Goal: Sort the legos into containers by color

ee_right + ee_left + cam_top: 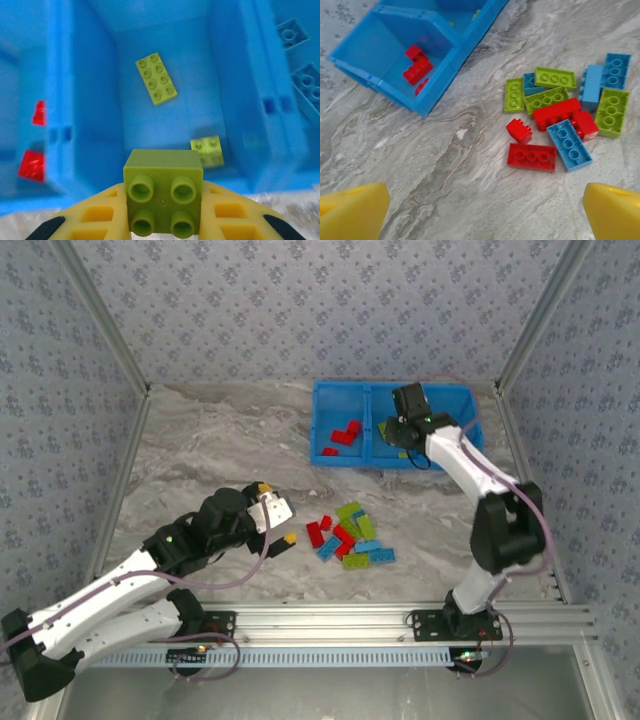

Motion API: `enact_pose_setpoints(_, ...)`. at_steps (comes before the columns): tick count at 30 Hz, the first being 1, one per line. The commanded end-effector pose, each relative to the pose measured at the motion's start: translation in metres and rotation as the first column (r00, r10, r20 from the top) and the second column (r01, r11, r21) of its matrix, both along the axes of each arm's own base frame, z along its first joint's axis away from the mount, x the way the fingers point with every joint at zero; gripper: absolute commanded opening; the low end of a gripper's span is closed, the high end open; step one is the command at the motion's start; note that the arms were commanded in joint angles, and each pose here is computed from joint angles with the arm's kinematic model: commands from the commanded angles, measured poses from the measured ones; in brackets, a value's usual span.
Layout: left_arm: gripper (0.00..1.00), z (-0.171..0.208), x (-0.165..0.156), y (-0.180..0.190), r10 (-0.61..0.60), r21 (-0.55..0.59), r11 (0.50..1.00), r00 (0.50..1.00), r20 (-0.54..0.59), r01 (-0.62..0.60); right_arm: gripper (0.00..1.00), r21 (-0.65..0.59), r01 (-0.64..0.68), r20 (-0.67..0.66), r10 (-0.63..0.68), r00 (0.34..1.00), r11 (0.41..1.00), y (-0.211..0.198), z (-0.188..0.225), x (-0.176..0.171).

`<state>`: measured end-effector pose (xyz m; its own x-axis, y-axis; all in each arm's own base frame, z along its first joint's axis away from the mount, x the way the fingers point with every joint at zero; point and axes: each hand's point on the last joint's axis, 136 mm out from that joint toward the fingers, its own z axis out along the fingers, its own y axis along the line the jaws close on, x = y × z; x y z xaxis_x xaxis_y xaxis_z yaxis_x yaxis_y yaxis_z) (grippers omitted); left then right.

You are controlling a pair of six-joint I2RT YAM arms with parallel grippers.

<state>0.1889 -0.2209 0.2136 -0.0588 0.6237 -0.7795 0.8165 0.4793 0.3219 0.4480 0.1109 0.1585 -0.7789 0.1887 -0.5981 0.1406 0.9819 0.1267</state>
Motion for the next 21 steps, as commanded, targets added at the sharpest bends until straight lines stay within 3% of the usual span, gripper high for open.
enact_pose_setpoints(1, 0.99, 0.002, 0.009, 0.008, 0.057, 0.01, 0.998, 0.998, 0.033, -0.058, 0.36, 0.011, -0.029, -0.019, 0.03, 0.999, 1.0, 0.004, -0.004, 0.03)
enact_pose_setpoints(4, 0.99, -0.001, 0.01, 0.009, 0.061, 0.019, 0.998, 0.997, 0.035, -0.062, 0.49, -0.024, -0.024, -0.047, 0.023, 0.999, 0.999, 0.0, -0.007, 0.042)
enact_pose_setpoints(8, 0.99, -0.003, 0.009, 0.007, 0.053, 0.018, 0.998, 0.998, 0.024, -0.054, 0.49, -0.024, -0.029, -0.02, 0.029, 0.999, 0.999, -0.002, 0.017, 0.035)
enact_pose_setpoints(11, 0.99, -0.002, 0.008, 0.005, 0.044, 0.013, 0.999, 0.999, 0.014, -0.044, 0.5, -0.024, -0.02, 0.016, 0.021, 1.0, 1.0, -0.005, 0.037, 0.011)
enact_pose_setpoints(16, 0.99, -0.007, 0.002, 0.001, 0.002, 0.026, 1.0, 1.0, -0.007, -0.002, 0.54, -0.027, -0.154, 0.142, 0.157, 0.977, 0.988, 0.029, 0.056, -0.078)
enact_pose_setpoints(21, 0.99, -0.011, -0.014, -0.005, -0.104, 0.041, 0.994, 0.994, -0.041, 0.106, 0.64, 0.02, -0.355, 0.064, 0.354, 0.933, 0.934, 0.061, 0.01, -0.171)
